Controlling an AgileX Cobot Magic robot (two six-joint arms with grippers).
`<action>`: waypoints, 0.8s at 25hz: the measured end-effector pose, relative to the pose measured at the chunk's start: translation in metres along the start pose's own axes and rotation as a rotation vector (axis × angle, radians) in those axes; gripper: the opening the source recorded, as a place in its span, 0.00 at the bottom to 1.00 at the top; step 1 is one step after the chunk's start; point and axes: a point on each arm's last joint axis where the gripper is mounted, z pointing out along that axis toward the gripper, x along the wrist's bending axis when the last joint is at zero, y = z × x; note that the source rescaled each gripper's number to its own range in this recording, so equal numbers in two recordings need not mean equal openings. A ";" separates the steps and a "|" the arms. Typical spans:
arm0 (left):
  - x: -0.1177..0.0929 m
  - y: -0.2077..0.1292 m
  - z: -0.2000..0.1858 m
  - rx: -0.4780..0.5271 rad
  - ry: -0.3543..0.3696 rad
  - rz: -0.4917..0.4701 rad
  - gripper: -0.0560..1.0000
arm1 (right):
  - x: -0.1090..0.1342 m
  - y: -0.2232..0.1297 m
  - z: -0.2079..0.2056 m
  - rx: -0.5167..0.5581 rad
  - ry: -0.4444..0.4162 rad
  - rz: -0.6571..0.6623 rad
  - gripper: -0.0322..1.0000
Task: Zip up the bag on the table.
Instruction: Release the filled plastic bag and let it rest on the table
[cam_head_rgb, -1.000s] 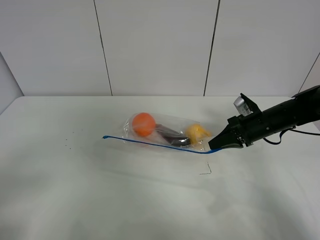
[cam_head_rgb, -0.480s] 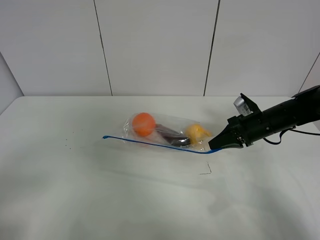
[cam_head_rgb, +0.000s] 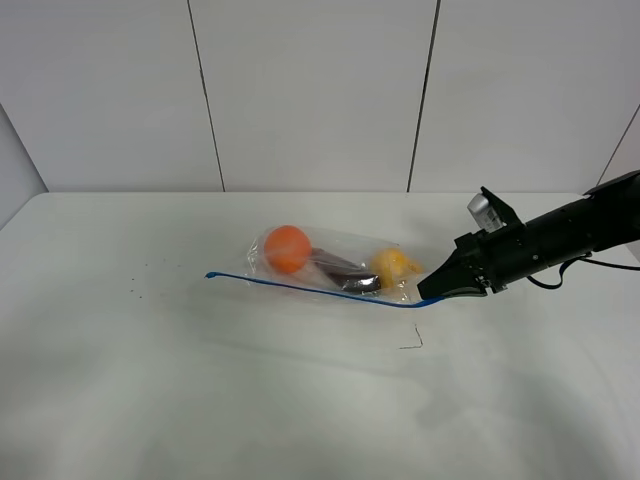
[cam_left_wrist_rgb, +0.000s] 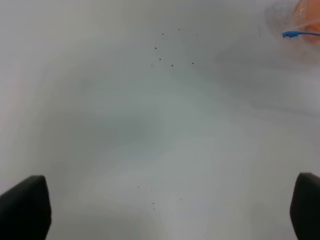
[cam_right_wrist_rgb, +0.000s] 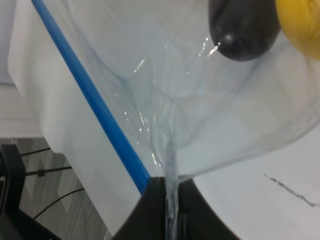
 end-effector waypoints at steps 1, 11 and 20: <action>0.000 0.000 0.000 0.000 0.000 -0.001 1.00 | 0.000 0.000 0.000 0.001 0.000 0.000 0.19; 0.000 0.000 0.000 0.000 0.000 -0.001 1.00 | -0.001 0.001 0.000 -0.006 -0.015 -0.001 0.87; 0.000 0.000 0.000 0.000 0.000 -0.001 1.00 | -0.003 0.002 0.000 -0.018 -0.037 0.006 1.00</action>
